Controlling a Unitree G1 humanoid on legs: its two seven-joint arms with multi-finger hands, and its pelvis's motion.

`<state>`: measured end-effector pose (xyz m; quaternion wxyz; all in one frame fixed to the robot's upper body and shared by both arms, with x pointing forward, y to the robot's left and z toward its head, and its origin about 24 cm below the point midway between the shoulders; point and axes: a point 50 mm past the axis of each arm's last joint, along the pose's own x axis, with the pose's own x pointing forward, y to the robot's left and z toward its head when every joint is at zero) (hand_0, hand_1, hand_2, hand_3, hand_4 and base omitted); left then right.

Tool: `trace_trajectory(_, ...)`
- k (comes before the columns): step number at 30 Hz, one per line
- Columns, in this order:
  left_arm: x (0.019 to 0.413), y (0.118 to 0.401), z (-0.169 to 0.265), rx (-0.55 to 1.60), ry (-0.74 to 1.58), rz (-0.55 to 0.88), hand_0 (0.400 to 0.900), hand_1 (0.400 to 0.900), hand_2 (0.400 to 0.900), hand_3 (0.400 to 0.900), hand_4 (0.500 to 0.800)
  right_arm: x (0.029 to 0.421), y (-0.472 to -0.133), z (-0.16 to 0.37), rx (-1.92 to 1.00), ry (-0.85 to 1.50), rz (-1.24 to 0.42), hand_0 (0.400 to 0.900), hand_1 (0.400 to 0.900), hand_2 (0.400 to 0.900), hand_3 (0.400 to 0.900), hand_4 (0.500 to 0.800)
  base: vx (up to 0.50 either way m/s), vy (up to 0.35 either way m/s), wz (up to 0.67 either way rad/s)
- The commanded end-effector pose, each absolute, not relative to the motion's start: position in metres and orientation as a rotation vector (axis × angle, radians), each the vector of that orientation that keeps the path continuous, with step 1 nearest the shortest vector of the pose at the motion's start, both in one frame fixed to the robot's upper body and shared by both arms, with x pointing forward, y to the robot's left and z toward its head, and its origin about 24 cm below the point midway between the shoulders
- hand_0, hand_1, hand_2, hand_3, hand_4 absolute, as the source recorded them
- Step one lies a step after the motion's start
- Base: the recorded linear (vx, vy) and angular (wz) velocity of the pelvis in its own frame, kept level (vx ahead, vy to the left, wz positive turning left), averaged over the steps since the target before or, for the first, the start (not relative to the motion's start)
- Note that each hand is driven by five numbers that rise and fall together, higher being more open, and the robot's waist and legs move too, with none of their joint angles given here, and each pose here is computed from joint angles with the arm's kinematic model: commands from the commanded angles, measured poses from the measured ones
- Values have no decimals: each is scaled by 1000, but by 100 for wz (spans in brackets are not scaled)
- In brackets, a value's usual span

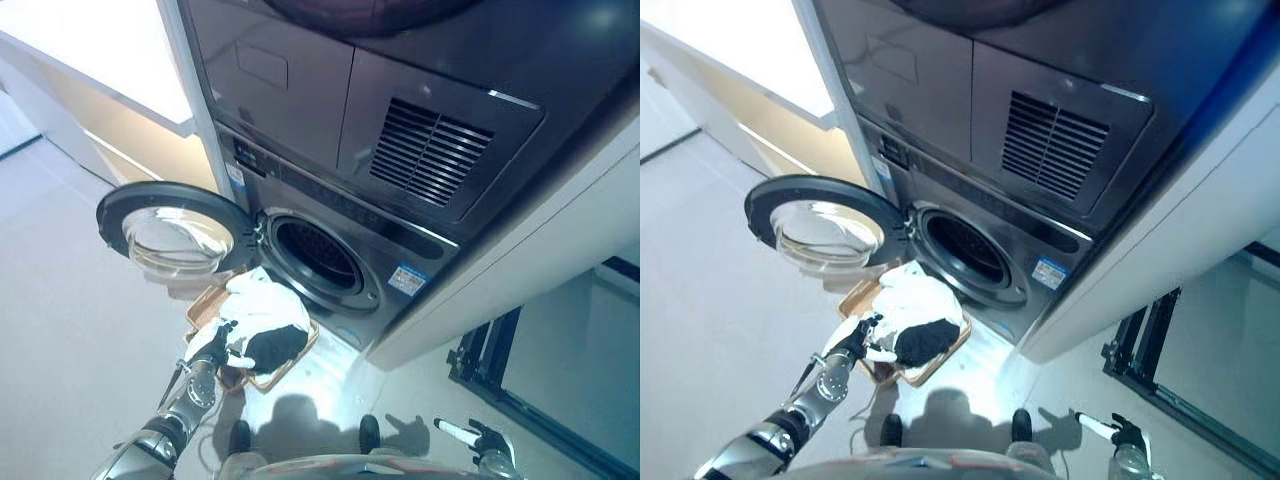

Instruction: Put the clothes in the basket into the washing machine.

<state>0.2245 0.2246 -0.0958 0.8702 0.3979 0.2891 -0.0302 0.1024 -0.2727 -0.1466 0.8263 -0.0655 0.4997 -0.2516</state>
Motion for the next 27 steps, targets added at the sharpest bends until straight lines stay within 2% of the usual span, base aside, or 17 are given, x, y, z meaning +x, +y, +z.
trace_trajectory(1,286,222,-45,834,359,46,900,900,900,900,800,149,-287,-123,-225,862,-541,900,900,900,900,800,-152,47,-2)
trace_trajectory(10,323,219,-4,923,192,163,900,900,900,900,800,206,-281,-84,-219,549,-501,900,900,900,900,800,-112,35,-2)
trace_trajectory(20,352,226,39,1079,46,314,900,900,900,900,800,214,-279,-73,-210,446,-519,900,900,900,900,800,-49,-20,3)
trace_trajectory(27,361,224,55,1166,-26,360,900,900,900,900,800,218,-276,-68,-197,397,-520,900,900,900,900,800,-41,-39,8)
